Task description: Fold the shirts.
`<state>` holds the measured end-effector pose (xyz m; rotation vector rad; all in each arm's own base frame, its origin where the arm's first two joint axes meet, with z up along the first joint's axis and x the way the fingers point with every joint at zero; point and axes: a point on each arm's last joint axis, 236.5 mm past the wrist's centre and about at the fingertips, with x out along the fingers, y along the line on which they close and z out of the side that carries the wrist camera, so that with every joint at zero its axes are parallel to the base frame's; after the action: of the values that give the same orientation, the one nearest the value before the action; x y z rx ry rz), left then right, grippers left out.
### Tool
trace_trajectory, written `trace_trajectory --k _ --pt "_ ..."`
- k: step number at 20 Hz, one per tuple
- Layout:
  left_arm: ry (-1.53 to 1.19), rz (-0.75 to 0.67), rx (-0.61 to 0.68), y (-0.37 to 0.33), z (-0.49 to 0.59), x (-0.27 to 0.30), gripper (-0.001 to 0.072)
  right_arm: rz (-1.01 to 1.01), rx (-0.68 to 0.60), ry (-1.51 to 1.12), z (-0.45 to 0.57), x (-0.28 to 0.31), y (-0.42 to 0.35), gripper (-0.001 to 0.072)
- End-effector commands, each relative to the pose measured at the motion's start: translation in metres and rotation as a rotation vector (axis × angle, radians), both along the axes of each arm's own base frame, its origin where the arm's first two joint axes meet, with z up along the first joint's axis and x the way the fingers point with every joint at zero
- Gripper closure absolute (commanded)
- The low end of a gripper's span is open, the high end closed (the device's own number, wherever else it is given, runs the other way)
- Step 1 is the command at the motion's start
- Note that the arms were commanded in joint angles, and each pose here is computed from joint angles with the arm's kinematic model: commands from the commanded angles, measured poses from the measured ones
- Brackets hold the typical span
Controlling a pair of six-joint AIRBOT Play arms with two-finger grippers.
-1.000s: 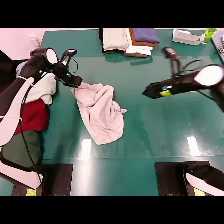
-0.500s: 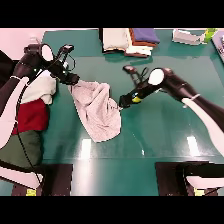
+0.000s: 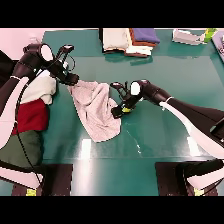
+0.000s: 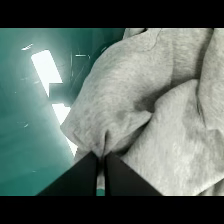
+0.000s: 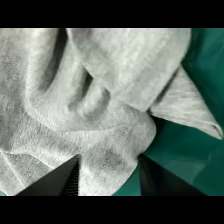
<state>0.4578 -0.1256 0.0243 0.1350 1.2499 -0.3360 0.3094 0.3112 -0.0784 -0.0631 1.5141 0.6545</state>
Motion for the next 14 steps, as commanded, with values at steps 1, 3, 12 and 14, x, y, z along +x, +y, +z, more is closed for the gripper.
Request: trace_trajectory --k 1,3,12,14 --pt "-0.001 0.001 0.000 0.000 0.001 0.000 0.0681 0.005 -0.008 -0.029 -0.007 0.003 0.006 0.0577" --pt "-0.020 0.004 -0.004 0.000 0.008 0.001 0.0681 -0.008 0.006 -0.053 -0.003 0.008 0.009 0.0699" --pt "-0.650 0.020 -0.131 0.017 0.262 -0.056 0.0681 -0.198 0.184 -0.568 0.262 0.059 -0.088 0.0700" --pt "-0.806 0.019 -0.184 0.022 0.323 -0.099 0.0682 -0.234 0.223 -0.706 0.332 0.048 -0.114 0.0700"
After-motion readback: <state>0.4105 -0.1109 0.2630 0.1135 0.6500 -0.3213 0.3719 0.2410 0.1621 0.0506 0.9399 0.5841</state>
